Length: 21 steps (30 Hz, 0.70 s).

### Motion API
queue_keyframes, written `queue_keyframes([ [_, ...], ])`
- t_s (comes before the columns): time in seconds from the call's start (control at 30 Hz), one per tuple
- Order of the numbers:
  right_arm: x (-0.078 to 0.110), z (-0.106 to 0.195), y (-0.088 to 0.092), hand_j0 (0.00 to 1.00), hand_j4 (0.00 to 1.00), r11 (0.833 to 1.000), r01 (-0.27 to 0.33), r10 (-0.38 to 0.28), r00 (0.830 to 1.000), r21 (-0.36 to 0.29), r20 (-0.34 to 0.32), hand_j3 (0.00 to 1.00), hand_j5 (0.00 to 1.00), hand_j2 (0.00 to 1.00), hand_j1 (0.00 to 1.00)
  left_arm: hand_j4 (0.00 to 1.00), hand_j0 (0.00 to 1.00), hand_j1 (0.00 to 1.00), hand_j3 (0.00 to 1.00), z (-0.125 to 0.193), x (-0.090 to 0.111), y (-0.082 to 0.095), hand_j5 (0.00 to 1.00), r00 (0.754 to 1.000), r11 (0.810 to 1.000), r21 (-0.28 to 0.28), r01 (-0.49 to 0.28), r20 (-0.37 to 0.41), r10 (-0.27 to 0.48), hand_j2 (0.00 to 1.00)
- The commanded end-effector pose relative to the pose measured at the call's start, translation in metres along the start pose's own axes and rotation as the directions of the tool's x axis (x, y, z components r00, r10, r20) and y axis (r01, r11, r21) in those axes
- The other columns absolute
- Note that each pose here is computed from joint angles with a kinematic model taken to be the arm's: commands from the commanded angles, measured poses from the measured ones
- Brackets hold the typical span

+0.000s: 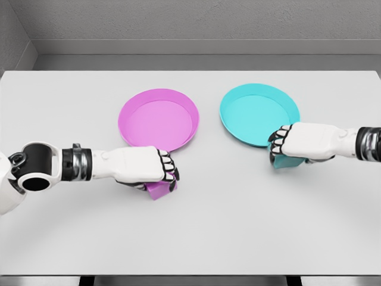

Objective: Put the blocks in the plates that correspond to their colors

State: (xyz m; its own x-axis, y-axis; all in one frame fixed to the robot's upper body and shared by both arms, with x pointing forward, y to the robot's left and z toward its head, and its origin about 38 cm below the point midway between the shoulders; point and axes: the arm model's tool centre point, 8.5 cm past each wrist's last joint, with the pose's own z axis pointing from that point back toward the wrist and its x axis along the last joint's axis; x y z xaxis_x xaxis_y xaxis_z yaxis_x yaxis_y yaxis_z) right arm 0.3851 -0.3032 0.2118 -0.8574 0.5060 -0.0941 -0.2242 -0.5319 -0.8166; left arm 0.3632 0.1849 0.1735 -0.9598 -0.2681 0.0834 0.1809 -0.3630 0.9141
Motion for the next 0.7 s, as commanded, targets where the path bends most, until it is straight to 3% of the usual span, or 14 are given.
queue_keyframes([
  [0.0,-0.009,0.008,-0.006,0.63,0.63,0.997,0.054,-0.055,0.998,-0.054,-0.009,0.63,0.63,0.63,0.63,0.41,0.41,0.41,0.41,0.002,0.003,0.004,0.41,0.999,1.0,0.014,0.0,0.034,-0.001,0.41],
  [0.23,-0.037,0.025,-0.028,0.63,0.63,0.976,0.134,-0.141,0.99,-0.172,-0.03,0.63,0.63,0.63,0.63,0.41,0.41,0.41,0.41,0.009,-0.008,0.031,0.41,0.999,0.998,0.059,0.026,0.019,-0.027,0.41],
  [0.4,-0.05,0.001,-0.061,0.64,0.64,0.947,0.154,-0.161,0.987,-0.282,-0.003,0.64,0.64,0.64,0.64,0.41,0.41,0.41,0.41,0.016,-0.031,0.047,0.41,0.998,0.996,0.07,0.049,-0.038,-0.046,0.41],
  [0.5,-0.072,-0.005,-0.064,0.64,0.64,0.93,0.199,-0.217,0.976,-0.309,-0.026,0.64,0.64,0.64,0.64,0.41,0.41,0.41,0.41,0.013,-0.045,0.057,0.41,0.997,0.995,0.084,0.05,-0.064,-0.044,0.41],
  [0.53,-0.078,-0.004,-0.063,0.69,0.69,0.926,0.209,-0.232,0.972,-0.313,-0.035,0.69,0.69,0.69,0.69,0.41,0.41,0.41,0.41,0.013,-0.051,0.058,0.41,0.996,0.995,0.084,0.047,-0.076,-0.04,0.41],
  [0.57,-0.083,-0.005,-0.062,0.81,0.81,0.924,0.219,-0.244,0.969,-0.314,-0.044,0.81,0.81,0.81,0.81,0.41,0.41,0.41,0.41,0.01,-0.056,0.062,0.41,0.996,0.995,0.091,0.045,-0.081,-0.038,0.41],
  [0.6,-0.085,-0.004,-0.059,1.0,1.0,0.924,0.225,-0.253,0.966,-0.31,-0.051,1.0,1.0,1.0,1.0,0.41,0.41,0.41,0.41,0.011,-0.06,0.065,0.41,0.995,0.995,0.092,0.049,-0.091,-0.04,0.41],
  [0.67,-0.091,-0.002,-0.052,1.0,1.0,0.922,0.243,-0.275,0.959,-0.302,-0.066,1.0,1.0,1.0,1.0,0.41,0.41,0.41,0.41,0.009,-0.065,0.074,0.41,0.994,0.993,0.101,0.059,-0.099,-0.049,0.41],
])
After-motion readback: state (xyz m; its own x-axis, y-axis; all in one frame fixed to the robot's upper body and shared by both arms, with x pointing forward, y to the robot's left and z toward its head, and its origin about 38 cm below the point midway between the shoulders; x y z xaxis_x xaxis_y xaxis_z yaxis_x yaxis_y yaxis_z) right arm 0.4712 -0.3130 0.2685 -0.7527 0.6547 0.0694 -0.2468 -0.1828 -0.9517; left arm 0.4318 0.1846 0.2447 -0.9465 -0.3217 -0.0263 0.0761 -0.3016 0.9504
